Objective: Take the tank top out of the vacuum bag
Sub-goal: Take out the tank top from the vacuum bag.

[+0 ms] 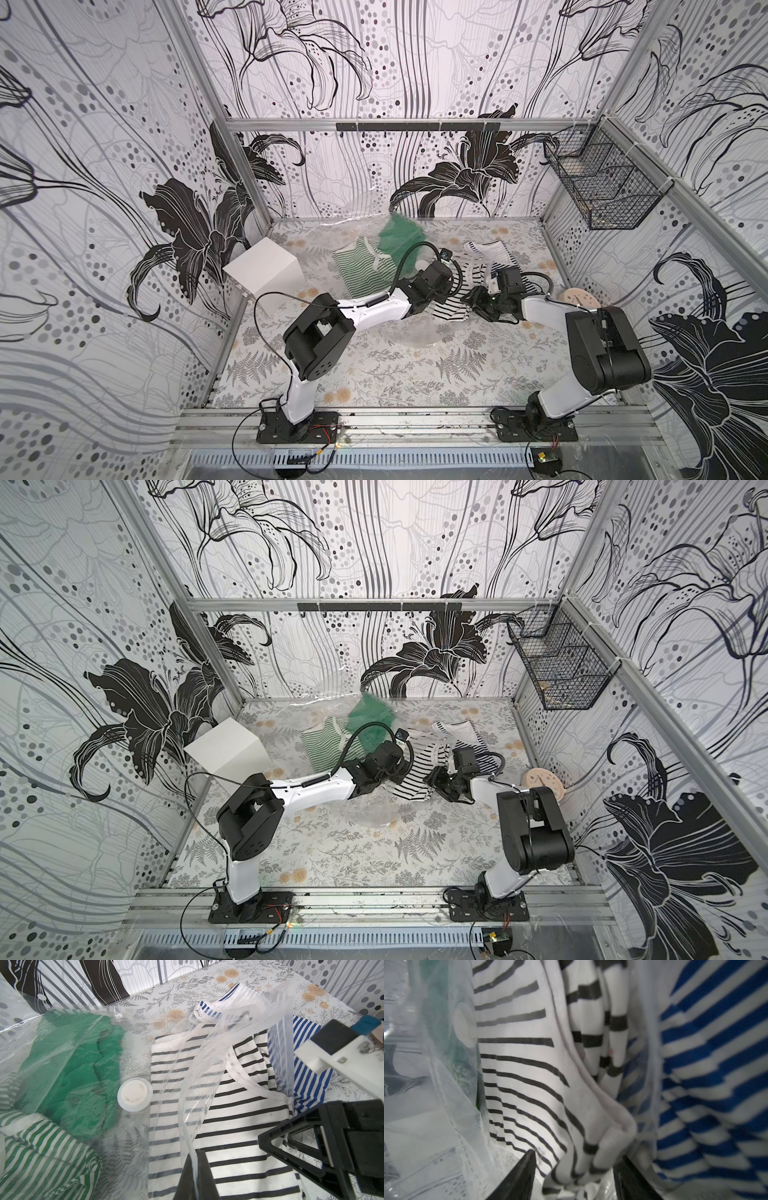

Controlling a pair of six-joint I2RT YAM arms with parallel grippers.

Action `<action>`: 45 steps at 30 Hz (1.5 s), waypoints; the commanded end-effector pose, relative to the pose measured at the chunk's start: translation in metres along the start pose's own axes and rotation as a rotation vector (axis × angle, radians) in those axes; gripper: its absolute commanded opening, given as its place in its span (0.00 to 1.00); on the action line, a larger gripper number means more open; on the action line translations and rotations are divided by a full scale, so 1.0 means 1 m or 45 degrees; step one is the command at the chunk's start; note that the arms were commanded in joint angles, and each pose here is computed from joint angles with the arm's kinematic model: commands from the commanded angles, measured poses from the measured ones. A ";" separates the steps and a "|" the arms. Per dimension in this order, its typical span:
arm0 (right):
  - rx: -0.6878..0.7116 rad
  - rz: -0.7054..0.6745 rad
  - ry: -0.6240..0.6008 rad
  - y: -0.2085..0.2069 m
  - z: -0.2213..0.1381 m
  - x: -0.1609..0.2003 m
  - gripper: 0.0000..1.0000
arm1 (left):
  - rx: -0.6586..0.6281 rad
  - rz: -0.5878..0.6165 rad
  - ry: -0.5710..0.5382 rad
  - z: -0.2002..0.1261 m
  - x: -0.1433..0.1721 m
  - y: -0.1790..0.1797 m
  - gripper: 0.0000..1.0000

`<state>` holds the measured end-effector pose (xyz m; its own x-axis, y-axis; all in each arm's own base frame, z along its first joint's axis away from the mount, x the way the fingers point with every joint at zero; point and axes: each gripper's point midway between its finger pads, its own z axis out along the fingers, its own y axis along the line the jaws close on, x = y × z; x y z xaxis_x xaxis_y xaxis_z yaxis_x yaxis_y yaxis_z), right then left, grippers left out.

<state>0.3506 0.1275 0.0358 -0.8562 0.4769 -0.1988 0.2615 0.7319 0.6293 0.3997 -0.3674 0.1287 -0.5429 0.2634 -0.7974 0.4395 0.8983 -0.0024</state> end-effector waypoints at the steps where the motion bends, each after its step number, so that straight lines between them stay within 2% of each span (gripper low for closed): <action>1: 0.049 0.073 0.109 -0.021 0.021 0.018 0.57 | 0.025 -0.019 -0.058 0.000 -0.015 -0.004 0.00; 8: 0.039 -0.003 0.067 -0.001 0.015 -0.003 0.30 | 0.039 -0.017 -0.046 0.000 -0.011 -0.005 0.00; 10: 0.042 -0.016 0.056 0.003 0.008 -0.006 0.27 | 0.039 -0.014 -0.046 -0.001 -0.011 -0.005 0.00; 14: 0.011 -0.057 0.013 0.019 -0.013 -0.010 0.39 | 0.035 -0.009 -0.040 0.000 -0.009 -0.004 0.00; 17: 0.004 -0.066 -0.002 0.021 -0.018 -0.010 0.35 | 0.036 -0.006 -0.039 0.001 -0.009 -0.005 0.00; 21: 0.007 -0.067 0.021 0.019 -0.009 -0.012 0.31 | 0.044 -0.006 -0.042 0.003 -0.010 -0.007 0.00; 24: -0.011 -0.058 0.047 0.021 0.002 -0.016 0.32 | 0.046 -0.003 -0.040 0.003 -0.009 -0.007 0.00; 28: 0.010 -0.057 0.073 0.017 0.017 -0.020 0.40 | 0.035 -0.007 -0.042 0.002 -0.008 -0.005 0.00; 31: 0.034 -0.063 0.085 0.013 0.026 -0.025 0.39 | 0.032 -0.009 -0.042 0.001 -0.007 -0.004 0.00; 33: 0.043 -0.064 0.092 0.012 0.030 -0.027 0.35 | 0.027 -0.010 -0.040 0.001 -0.006 -0.003 0.00; 39: 0.048 -0.105 0.076 0.017 0.018 -0.027 0.01 | 0.012 -0.024 -0.033 0.003 -0.002 0.001 0.00; 45: 0.090 -0.163 0.035 0.015 -0.012 -0.017 0.00 | -0.008 -0.038 0.006 0.012 0.005 0.006 0.00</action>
<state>0.3791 0.1308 0.0472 -0.8926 0.3891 -0.2276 0.1970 0.7908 0.5795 0.3997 -0.3677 0.1249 -0.5491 0.2567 -0.7953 0.4462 0.8947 -0.0193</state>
